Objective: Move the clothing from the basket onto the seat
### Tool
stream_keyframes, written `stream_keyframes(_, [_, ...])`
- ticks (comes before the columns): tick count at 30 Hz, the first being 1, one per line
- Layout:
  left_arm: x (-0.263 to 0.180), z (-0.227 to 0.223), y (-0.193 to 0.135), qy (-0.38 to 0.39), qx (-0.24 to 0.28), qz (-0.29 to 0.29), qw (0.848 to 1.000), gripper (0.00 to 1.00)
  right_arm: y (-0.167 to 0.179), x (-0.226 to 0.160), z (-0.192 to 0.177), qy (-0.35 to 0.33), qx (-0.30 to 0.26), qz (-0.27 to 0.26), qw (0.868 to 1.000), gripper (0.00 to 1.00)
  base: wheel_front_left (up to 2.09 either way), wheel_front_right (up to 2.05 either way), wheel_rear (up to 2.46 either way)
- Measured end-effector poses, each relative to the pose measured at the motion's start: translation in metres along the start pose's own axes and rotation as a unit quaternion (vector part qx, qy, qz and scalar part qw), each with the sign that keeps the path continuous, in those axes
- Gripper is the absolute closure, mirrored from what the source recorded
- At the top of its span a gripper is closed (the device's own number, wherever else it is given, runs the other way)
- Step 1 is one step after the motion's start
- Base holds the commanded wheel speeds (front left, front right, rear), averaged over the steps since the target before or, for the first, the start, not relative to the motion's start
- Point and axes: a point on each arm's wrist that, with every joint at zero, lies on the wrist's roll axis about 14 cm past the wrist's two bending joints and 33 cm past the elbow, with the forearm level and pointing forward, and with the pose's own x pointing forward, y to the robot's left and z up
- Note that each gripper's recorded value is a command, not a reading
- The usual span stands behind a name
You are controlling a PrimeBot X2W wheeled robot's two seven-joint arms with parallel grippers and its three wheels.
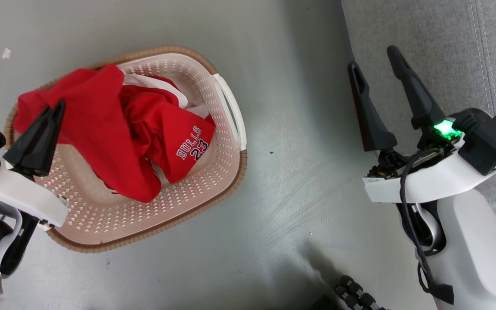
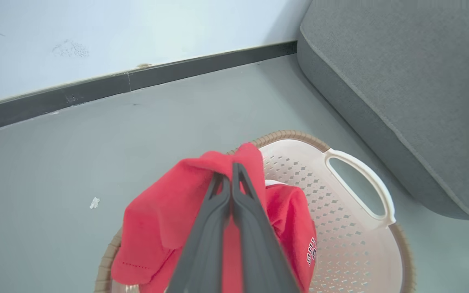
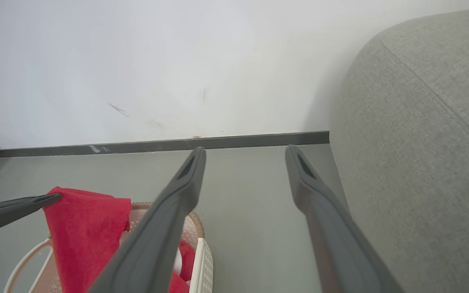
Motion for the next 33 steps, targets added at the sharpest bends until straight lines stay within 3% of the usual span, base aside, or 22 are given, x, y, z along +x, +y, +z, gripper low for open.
stream_keyframes(20, [-0.053,0.093,-0.025,-0.13,-0.021,0.001,0.991,1.0,0.015,0.003,0.043,-0.045,-0.029,0.02,0.998,0.0,0.0,0.0,0.0])
stream_keyframes(33, [-0.101,0.164,-0.077,-0.221,-0.009,-0.032,0.975,1.0,0.038,-0.018,0.068,-0.061,-0.024,0.041,0.997,0.0,0.0,0.0,0.0])
